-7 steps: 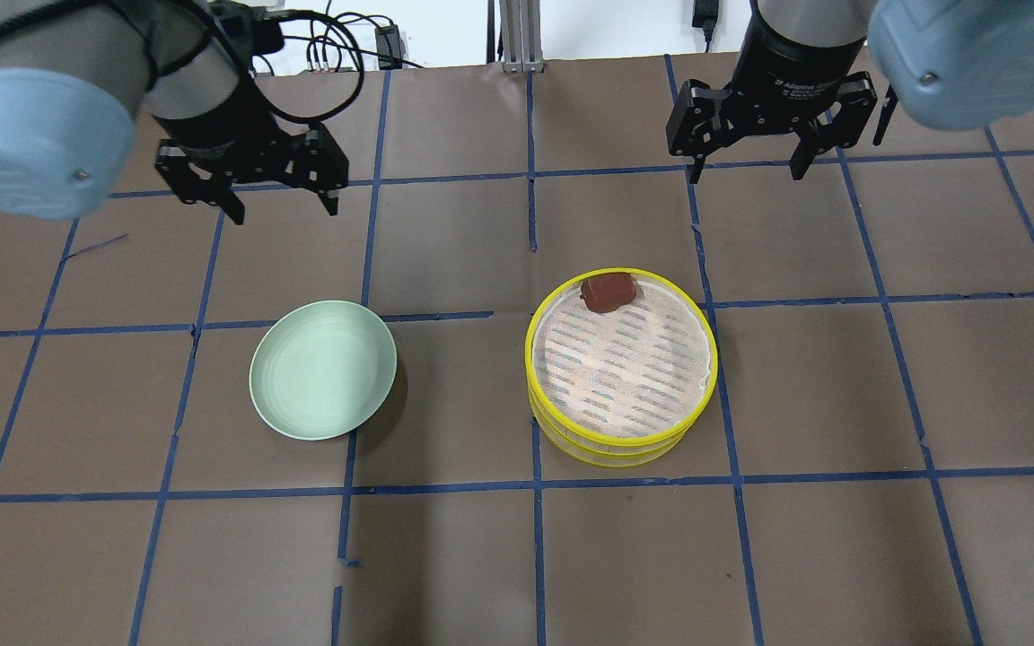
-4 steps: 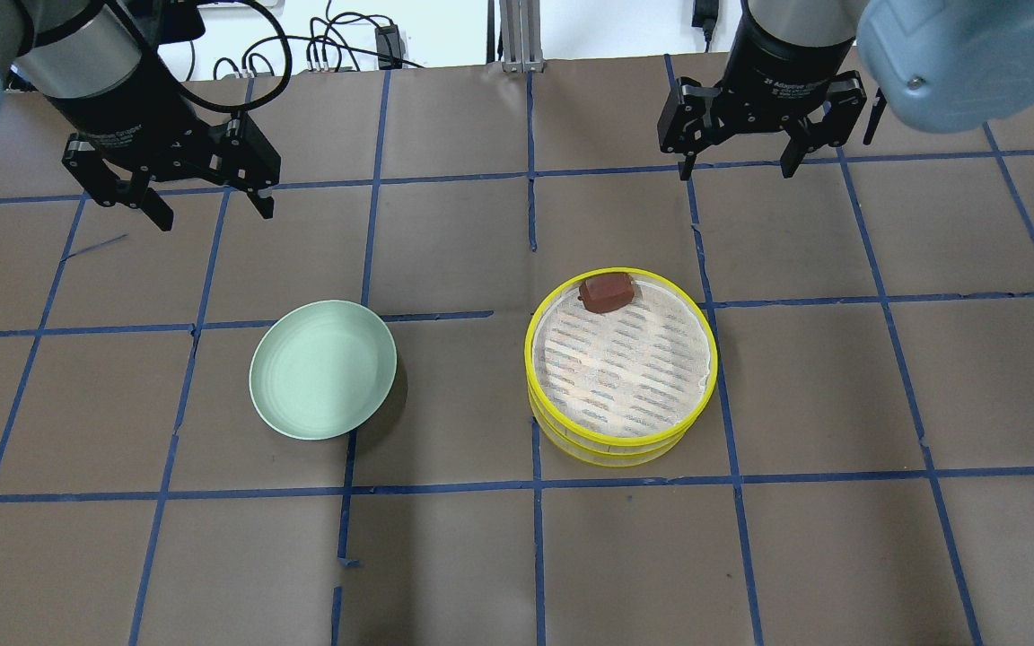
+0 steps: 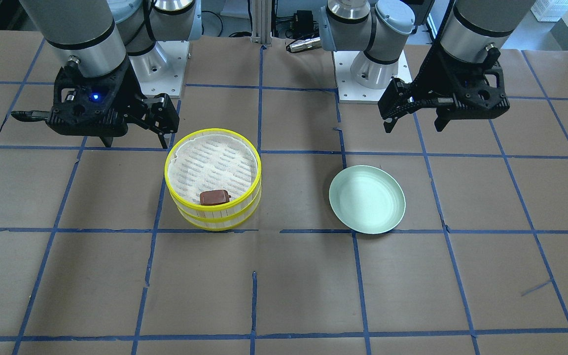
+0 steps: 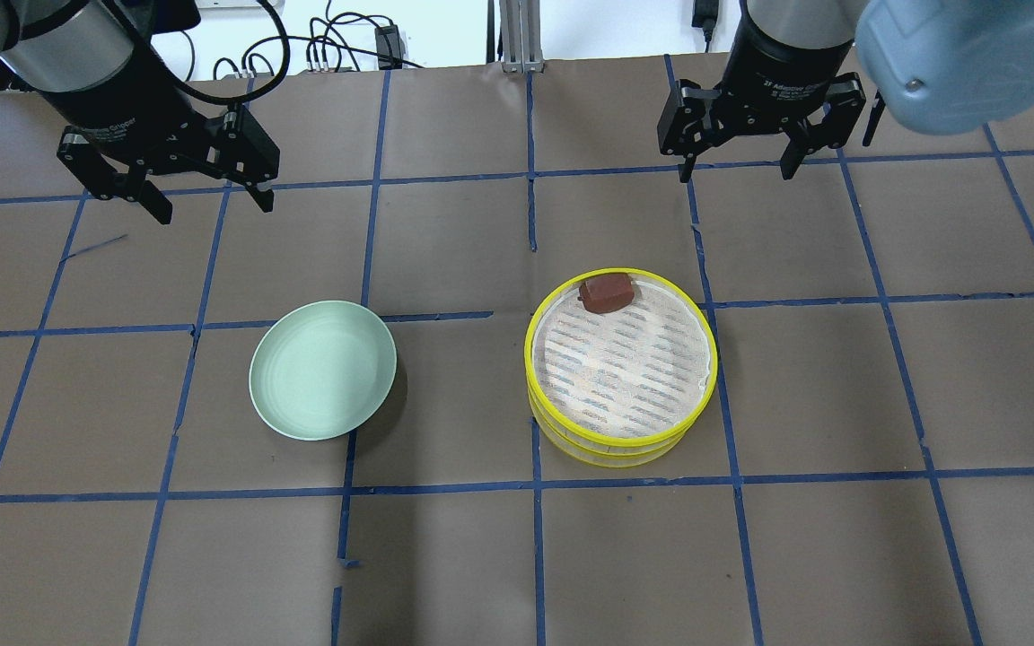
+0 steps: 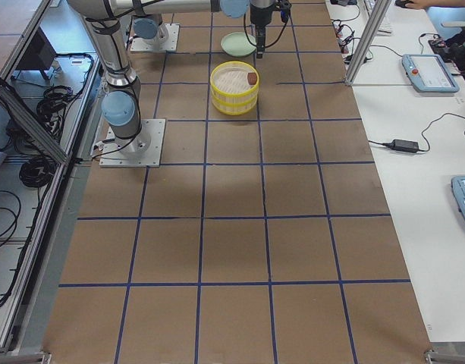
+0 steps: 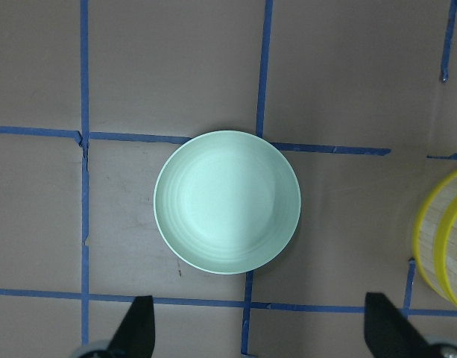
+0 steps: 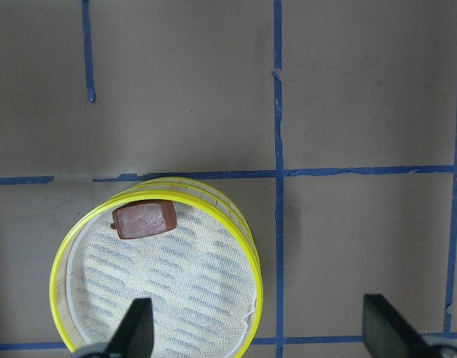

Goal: Place buns in different layers of steamer

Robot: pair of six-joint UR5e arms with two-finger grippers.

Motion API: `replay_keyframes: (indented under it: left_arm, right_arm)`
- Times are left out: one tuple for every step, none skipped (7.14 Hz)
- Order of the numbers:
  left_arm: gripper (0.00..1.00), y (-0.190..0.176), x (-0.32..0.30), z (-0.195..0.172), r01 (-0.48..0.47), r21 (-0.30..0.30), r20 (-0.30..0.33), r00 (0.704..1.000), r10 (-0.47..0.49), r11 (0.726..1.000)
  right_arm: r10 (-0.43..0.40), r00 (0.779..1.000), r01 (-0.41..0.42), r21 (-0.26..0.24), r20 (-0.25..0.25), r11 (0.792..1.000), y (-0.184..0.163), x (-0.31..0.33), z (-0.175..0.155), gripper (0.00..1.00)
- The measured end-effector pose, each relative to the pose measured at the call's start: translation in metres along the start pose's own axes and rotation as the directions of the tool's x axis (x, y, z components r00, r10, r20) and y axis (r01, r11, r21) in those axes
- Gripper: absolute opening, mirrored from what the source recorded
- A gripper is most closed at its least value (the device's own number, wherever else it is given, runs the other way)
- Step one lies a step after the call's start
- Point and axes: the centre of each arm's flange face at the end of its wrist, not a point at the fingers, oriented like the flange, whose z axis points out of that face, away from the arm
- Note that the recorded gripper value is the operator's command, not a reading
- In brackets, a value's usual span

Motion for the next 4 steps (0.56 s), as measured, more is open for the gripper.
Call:
replay_keyframes:
  left_arm:
    - [1.0,-0.0001,0.0001,0.0009,0.0,0.0,-0.001,1.0,0.0,1.0]
    - [1.0,0.0002,0.0001,0.0032,0.0,-0.005,0.0,1.0,0.0,1.0]
    - [1.0,0.0012,-0.0001,0.0055,0.001,-0.009,0.0,1.0,-0.001,1.0]
    - [1.0,0.0021,0.0001,0.0063,0.0,-0.011,0.0,1.0,0.0,1.0]
  right_arm:
    - [0.0,1.0,0.0,0.0,0.0,1.0,0.0,0.0,0.0001,1.0]
    - [0.0,1.0,0.0,0.0,0.0,1.0,0.0,0.0,0.0001,1.0]
    - [-0.001,1.0,0.001,0.0,0.0,1.0,0.0,0.0,0.0001,1.0]
    - [-0.002,1.0,0.002,-0.001,-0.001,1.0,0.0001,0.0001,0.0004,1.0]
